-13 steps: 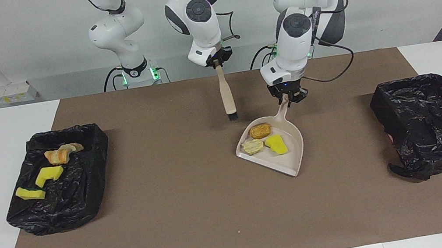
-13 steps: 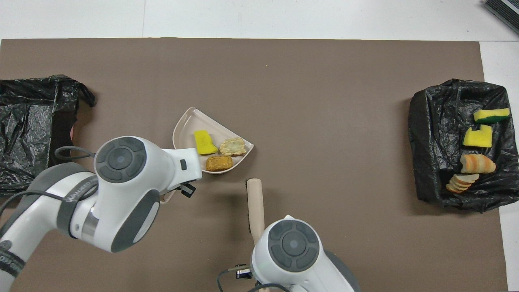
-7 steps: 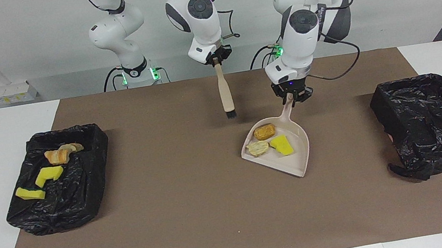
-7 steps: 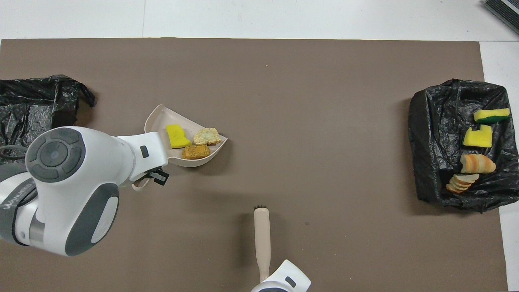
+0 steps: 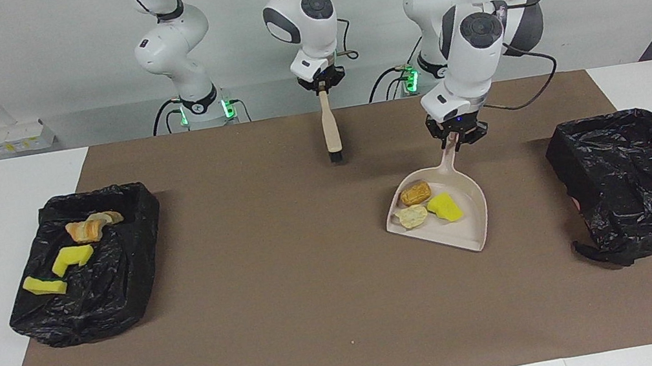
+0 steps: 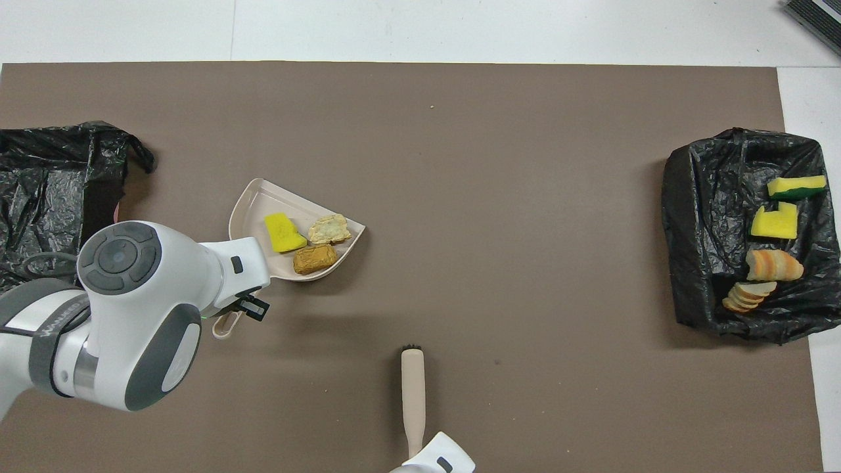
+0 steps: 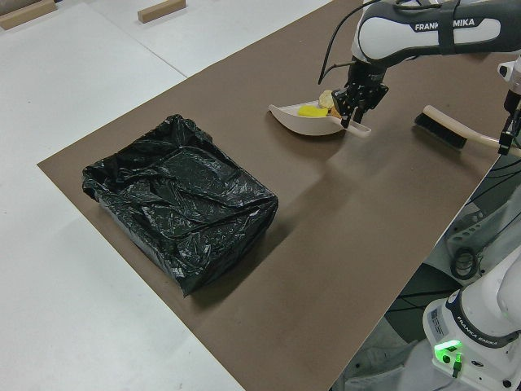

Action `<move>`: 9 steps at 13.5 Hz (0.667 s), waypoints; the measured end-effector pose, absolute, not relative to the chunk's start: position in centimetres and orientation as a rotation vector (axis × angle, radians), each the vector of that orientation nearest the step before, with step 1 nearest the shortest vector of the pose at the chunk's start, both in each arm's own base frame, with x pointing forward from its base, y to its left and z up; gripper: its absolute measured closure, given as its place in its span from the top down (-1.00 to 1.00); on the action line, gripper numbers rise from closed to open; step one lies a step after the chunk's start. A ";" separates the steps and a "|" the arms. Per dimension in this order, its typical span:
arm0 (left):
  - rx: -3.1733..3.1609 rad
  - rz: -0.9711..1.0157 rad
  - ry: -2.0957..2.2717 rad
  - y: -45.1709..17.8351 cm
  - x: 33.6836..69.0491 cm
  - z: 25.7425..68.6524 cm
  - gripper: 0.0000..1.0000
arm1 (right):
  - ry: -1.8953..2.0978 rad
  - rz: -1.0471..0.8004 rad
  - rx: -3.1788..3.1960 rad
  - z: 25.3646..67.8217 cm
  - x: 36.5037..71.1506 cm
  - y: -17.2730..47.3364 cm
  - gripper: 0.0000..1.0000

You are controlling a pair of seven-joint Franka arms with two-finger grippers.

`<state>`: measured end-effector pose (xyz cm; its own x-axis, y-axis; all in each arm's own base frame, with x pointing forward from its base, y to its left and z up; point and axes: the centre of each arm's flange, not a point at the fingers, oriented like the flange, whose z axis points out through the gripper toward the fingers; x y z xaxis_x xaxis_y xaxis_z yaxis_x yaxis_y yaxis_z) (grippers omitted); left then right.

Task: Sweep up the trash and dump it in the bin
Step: 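Lift the dustpan with the left gripper while the right gripper drops the brush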

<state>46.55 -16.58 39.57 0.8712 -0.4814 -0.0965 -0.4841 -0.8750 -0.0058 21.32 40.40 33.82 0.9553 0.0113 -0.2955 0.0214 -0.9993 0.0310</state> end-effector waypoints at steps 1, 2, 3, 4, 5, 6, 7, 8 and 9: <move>-3.012 0.154 0.765 -16.5 46.3 39.0 -0.38 | 0.024 -0.469 3.067 33.5 21.4 40.3 -0.48; -3.013 0.161 0.755 -16.5 46.2 38.5 -0.38 | 0.024 -0.469 3.067 33.5 21.5 40.3 -0.48; -3.014 0.164 0.747 -16.5 46.0 38.1 -0.38 | 0.025 -0.469 3.068 33.5 21.6 40.2 -0.48; -3.017 0.162 0.734 -16.5 45.9 37.9 -0.37 | 0.028 -0.469 3.068 33.5 21.7 40.2 -0.48; -3.022 0.159 0.711 -16.5 45.8 37.8 -0.29 | 0.033 -0.469 3.069 33.5 21.7 40.2 -0.48; -3.026 0.153 0.696 -16.5 45.9 37.8 -0.29 | 0.033 -0.470 3.069 33.5 21.8 40.1 -0.48; -3.027 0.150 0.691 -16.5 45.9 37.8 -0.14 | 0.028 -0.470 3.071 33.5 22.0 40.0 -0.48; -3.028 0.149 0.688 -16.5 45.9 37.8 0.10 | 0.024 -0.471 3.072 33.5 22.3 39.8 -0.48; -3.028 0.150 0.688 -16.5 45.9 37.8 0.36 | 0.014 -0.472 3.073 33.5 22.5 39.7 -0.48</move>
<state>45.88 -16.54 37.82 0.8975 -0.4294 -0.1010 -0.4325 -0.9016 -0.0108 22.53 39.69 33.46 0.9539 0.0042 -0.2999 0.0141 -0.9994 0.0310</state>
